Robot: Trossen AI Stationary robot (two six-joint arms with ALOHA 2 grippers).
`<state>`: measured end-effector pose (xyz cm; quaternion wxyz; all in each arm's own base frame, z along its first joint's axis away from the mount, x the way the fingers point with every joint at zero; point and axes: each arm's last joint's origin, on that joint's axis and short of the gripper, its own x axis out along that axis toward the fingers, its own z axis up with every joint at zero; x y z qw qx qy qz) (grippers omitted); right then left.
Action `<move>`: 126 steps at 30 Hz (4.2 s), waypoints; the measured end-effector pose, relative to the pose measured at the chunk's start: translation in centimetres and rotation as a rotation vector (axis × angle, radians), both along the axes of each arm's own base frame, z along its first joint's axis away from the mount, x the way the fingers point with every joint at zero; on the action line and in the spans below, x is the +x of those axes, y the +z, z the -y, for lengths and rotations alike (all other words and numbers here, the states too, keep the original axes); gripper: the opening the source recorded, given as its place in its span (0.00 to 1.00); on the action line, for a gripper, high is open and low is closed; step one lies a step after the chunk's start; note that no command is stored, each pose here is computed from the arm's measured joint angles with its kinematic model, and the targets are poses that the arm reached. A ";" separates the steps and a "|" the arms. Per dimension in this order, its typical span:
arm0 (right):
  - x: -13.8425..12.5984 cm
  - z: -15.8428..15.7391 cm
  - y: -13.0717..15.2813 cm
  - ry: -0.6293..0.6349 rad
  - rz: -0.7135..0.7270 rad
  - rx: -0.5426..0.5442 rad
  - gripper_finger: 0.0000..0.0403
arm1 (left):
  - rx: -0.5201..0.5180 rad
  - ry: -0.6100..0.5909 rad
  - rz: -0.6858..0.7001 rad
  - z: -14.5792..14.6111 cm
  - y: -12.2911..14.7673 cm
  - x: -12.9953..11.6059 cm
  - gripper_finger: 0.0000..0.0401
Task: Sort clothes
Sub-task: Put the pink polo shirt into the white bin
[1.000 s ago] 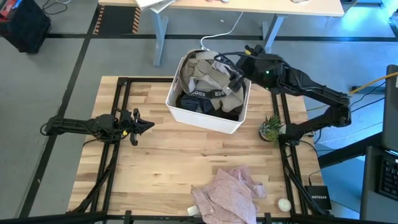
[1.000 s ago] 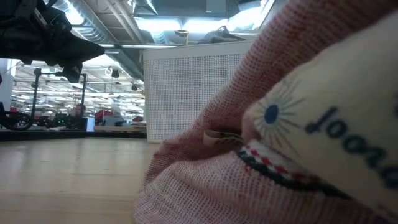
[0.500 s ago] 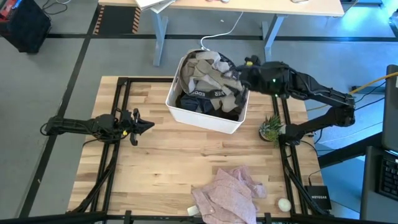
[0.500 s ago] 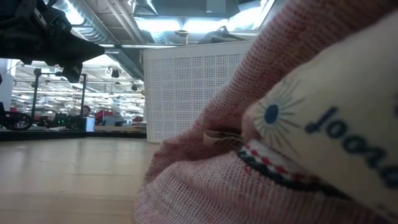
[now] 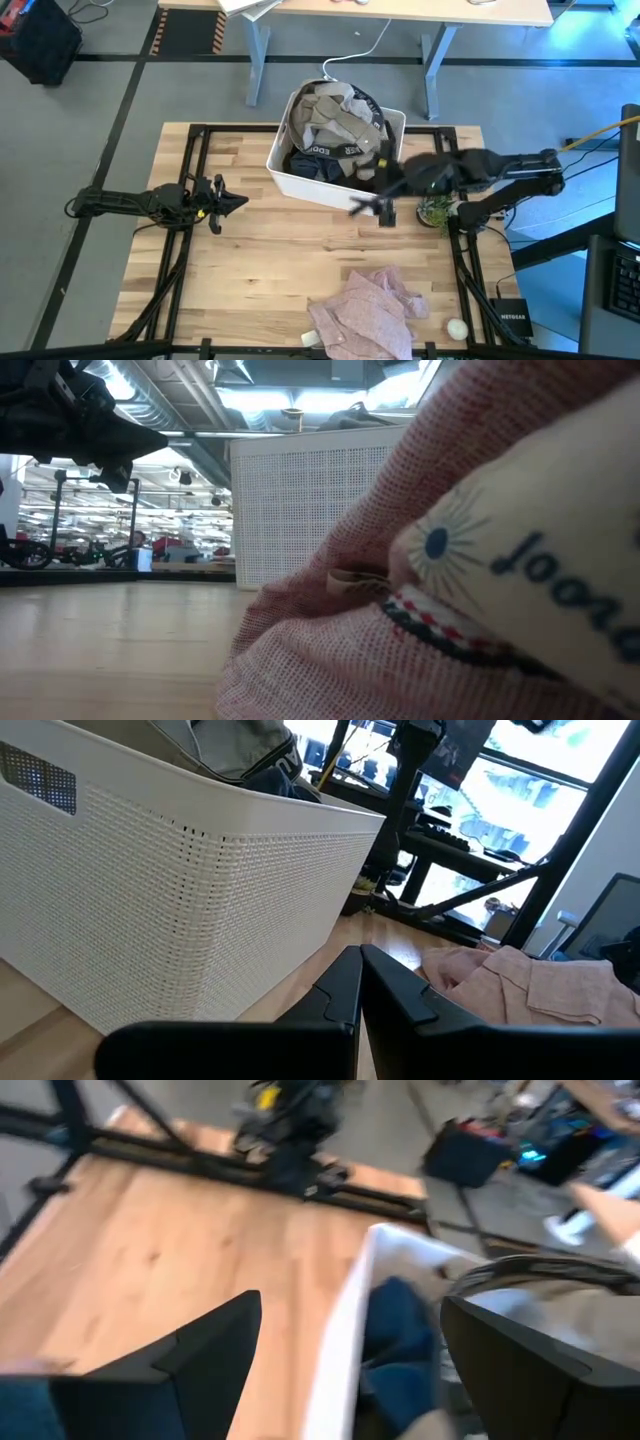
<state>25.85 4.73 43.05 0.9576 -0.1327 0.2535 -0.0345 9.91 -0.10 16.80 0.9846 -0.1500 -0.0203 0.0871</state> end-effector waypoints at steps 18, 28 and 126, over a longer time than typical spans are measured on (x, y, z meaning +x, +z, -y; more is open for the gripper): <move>1.7 -14.6 -7.3 0.245 -0.251 0.137 0.80 | 0.000 0.000 0.000 0.0 0.0 0.0 0.01; 0.5 -21.7 -12.3 0.296 -0.378 0.168 0.80 | 0.000 0.000 0.000 0.0 0.0 0.0 0.01; 5.8 14.0 -3.5 -0.582 -0.400 -0.096 0.12 | 0.207 0.004 -0.038 0.0 0.0 0.0 0.01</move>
